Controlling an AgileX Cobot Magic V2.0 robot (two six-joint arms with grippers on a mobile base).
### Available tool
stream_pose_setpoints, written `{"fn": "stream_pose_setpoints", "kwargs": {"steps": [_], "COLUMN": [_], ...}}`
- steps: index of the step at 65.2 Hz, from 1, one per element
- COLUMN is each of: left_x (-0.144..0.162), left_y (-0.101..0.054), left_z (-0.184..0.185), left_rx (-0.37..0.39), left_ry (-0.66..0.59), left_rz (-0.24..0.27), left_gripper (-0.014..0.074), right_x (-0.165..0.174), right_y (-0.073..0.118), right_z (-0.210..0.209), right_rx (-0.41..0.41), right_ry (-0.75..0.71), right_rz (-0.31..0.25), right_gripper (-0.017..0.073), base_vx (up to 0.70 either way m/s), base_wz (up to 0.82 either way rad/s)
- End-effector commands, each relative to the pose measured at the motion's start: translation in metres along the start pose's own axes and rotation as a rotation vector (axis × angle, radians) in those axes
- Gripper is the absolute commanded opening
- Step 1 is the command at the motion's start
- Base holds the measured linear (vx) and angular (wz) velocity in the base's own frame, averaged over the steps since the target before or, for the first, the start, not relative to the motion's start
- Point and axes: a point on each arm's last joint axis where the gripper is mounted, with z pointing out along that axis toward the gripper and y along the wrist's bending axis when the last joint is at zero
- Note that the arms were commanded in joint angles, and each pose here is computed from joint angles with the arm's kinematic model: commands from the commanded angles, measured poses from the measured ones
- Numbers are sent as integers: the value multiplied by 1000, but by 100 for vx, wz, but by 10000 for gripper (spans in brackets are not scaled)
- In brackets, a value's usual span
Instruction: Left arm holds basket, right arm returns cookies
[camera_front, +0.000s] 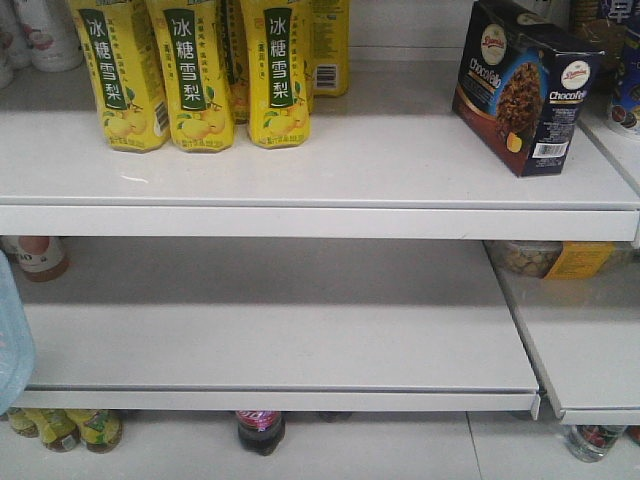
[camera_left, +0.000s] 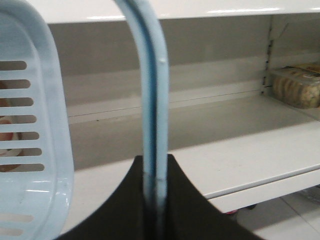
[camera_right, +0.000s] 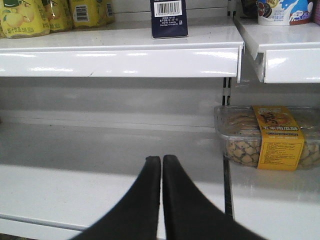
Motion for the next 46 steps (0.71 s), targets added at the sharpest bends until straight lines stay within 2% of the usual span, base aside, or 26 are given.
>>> {"fn": "stream_pose_setpoints", "kwargs": {"steps": [1,19,46], "left_x": [-7,-7,-3], "left_y": [2,8,11], "left_z": [-2,-2,-2], "left_rx": [-46,-153,-206], "left_ry": [-117,-110,-66], "left_rz": [42,35,25], "left_gripper": [-6,-6,-6], "right_x": [-15,-15,-15], "right_y": [0,0,0], "right_z": [0,0,0], "right_rx": [8,8,8], "right_ry": [-82,-82,-82], "right_rz": [-1,-1,-1], "right_gripper": [-9,-9,-9], "base_vx": [0,0,0], "base_wz": [0,0,0]}}
